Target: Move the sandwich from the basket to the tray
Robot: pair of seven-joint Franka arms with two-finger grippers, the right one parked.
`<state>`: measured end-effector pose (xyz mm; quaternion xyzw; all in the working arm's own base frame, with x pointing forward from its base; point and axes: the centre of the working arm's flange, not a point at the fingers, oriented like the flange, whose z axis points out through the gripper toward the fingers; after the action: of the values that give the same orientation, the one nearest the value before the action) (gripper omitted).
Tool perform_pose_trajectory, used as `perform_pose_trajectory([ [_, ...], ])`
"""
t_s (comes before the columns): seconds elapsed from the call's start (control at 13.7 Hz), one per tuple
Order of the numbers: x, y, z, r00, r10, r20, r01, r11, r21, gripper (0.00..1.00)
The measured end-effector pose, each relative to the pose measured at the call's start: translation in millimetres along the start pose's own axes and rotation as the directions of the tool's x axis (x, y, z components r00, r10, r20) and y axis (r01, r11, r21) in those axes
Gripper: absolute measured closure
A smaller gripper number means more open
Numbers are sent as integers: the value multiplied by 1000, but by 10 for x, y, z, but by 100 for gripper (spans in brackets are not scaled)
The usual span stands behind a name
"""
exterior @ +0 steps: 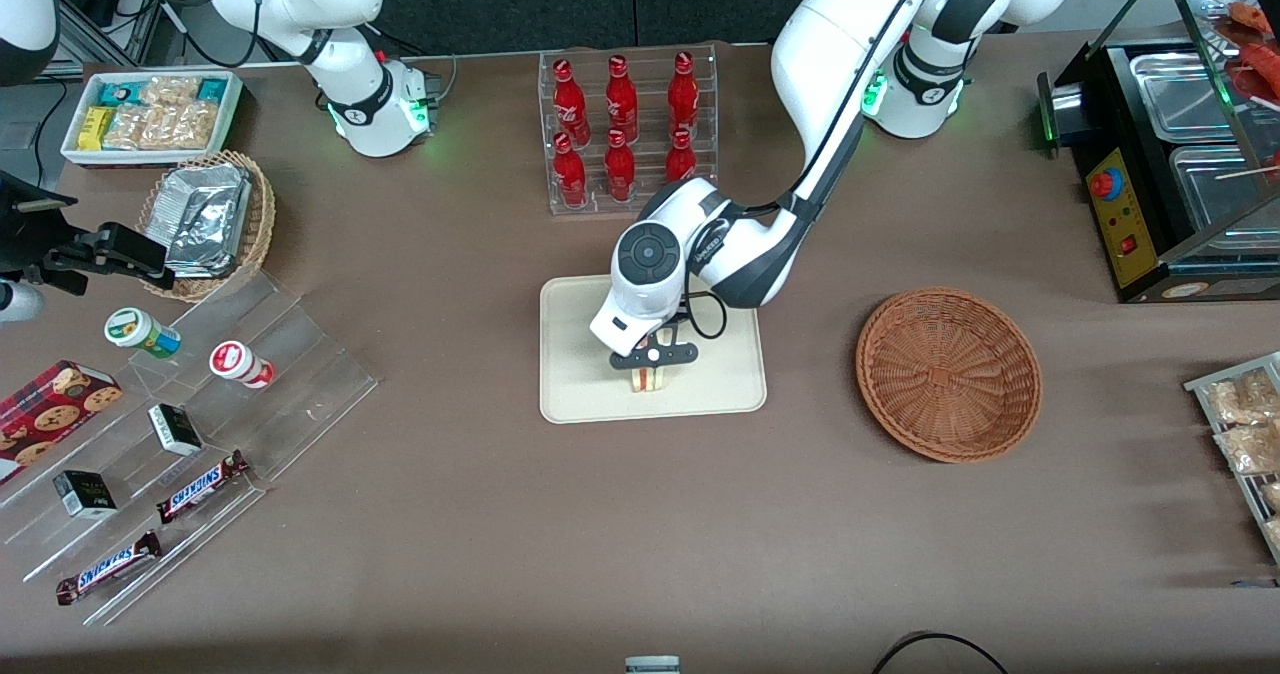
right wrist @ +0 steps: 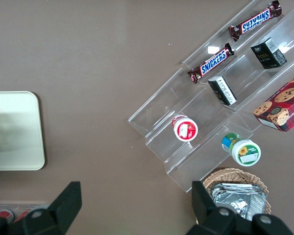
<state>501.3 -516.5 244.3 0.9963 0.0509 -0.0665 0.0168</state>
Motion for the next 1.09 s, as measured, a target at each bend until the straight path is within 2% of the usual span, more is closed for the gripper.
perform_pose_trajectory([
  [0.07,1,-2,11,1000,0,0,0,1000,2,85],
  [0.15,0,-1,19,1000,0,1,0,1000,3,78],
  [0.58,-9,15,10,1000,1,-2,-1,1000,2,17],
  [0.73,23,26,-67,1000,-5,-14,5,1000,-8,0],
  [0.88,54,20,-203,999,-20,-26,20,1000,-16,0],
  [1.09,208,-206,-576,998,-59,-36,60,998,18,0],
])
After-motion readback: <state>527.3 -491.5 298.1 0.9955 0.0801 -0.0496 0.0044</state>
